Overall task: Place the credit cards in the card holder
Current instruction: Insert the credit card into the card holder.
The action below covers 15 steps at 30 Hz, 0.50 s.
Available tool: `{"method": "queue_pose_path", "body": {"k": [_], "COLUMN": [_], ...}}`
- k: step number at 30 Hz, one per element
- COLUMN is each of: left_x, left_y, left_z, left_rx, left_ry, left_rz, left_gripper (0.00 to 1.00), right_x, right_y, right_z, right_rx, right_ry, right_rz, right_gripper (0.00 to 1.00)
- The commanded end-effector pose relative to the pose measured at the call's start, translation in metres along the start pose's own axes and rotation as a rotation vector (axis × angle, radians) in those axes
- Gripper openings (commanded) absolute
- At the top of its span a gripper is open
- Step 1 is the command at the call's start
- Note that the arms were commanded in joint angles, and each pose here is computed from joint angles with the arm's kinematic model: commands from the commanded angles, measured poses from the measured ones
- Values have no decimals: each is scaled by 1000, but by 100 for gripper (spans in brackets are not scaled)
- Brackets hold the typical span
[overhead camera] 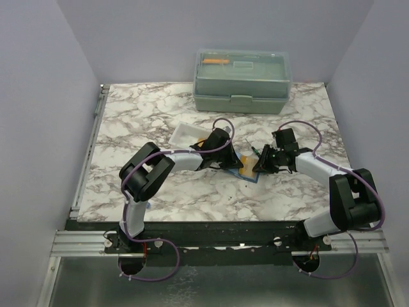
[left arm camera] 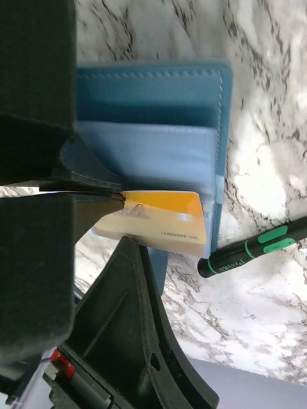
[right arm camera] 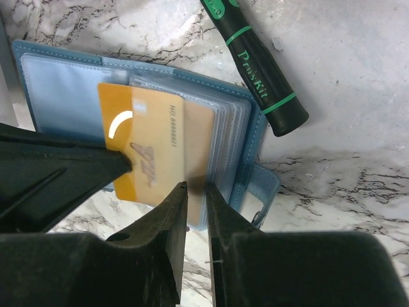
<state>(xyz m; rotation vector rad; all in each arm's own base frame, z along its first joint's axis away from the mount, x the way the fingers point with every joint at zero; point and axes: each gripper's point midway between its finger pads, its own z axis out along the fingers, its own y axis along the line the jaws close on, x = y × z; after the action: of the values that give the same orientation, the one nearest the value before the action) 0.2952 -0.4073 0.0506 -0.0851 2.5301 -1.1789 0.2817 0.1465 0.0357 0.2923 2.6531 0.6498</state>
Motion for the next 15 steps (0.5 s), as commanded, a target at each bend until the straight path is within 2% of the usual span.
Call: {"method": "queue_pose_path", "body": {"k": [1, 3, 4, 8, 13, 15], "left_x": [32, 27, 20, 13, 4, -1], "left_y": [14, 16, 18, 13, 4, 1], "left_z": [16, 12, 1, -4, -1, 2], "left_rx": [-103, -129, -168, -135, -86, -72], "left_ry": [87, 73, 60, 74, 95, 94], "left_rz": [69, 102, 163, 173, 160, 153], "left_gripper": [5, 9, 20, 38, 52, 54], "right_x": [24, 21, 14, 7, 0, -1], "right_y": [-12, -16, -23, -24, -23, -23], "right_z": [6, 3, -5, -9, -7, -3], "right_rx": [26, 57, 99, 101, 86, 80], "right_ry": [78, 66, 40, 18, 10, 13], "right_rz": [19, 10, 4, 6, 16, 13], "right_gripper": [21, 21, 21, 24, 27, 27]}}
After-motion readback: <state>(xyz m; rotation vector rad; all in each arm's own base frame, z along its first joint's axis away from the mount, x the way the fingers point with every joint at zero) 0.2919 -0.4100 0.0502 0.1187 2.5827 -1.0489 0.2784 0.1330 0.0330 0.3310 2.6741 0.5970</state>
